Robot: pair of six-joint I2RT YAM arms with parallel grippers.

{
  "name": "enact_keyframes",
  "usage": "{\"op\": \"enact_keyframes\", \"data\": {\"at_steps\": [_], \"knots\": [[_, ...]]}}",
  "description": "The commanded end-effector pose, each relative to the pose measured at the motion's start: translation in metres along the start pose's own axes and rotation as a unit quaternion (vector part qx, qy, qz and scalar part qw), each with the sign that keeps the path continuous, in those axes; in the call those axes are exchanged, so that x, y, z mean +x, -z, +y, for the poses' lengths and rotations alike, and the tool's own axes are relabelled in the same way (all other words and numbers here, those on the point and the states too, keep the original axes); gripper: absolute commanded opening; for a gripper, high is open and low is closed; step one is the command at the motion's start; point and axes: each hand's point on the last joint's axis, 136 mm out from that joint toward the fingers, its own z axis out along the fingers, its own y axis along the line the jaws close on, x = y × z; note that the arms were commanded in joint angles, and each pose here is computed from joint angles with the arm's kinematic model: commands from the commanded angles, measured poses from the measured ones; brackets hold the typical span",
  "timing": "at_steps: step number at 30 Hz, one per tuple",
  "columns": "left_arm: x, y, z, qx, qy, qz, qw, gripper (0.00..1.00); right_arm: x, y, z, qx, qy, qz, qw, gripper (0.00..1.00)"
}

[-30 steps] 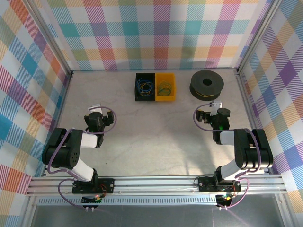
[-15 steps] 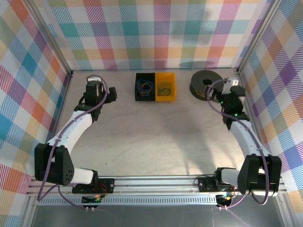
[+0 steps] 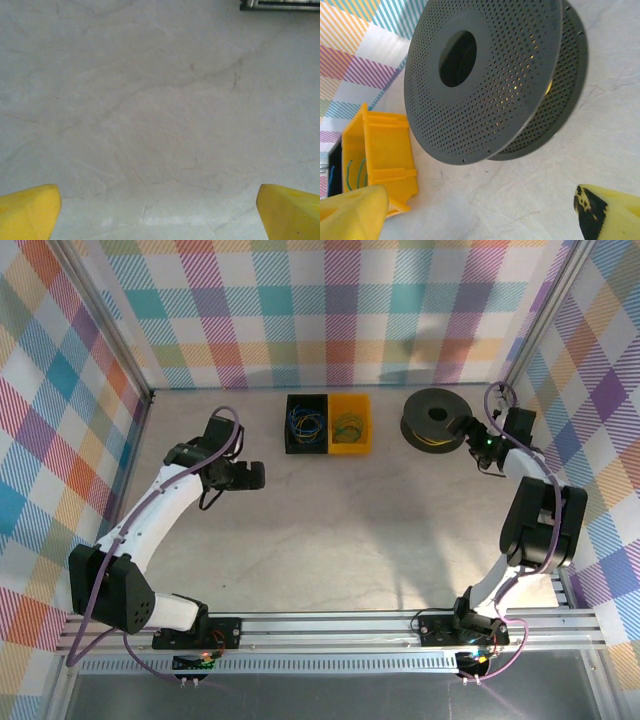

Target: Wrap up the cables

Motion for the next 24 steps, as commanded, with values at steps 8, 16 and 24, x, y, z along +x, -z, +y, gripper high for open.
{"op": "enact_keyframes", "data": {"at_steps": [8, 16, 24], "knots": [[0.016, -0.005, -0.004, -0.01, 0.006, 0.034, 0.999, 1.0, -0.033, -0.048, 0.001, -0.08, -0.051, -0.031, 0.995, 0.85], [0.014, -0.018, -0.006, -0.022, -0.002, 0.048, 0.999, 1.0, -0.051, -0.057, -0.007, -0.084, -0.054, -0.082, 0.992, 0.75], [0.012, -0.018, -0.004, -0.032, -0.006, 0.05, 0.998, 1.0, -0.056, -0.067, -0.012, -0.086, -0.069, -0.088, 0.99, 0.53]]}}
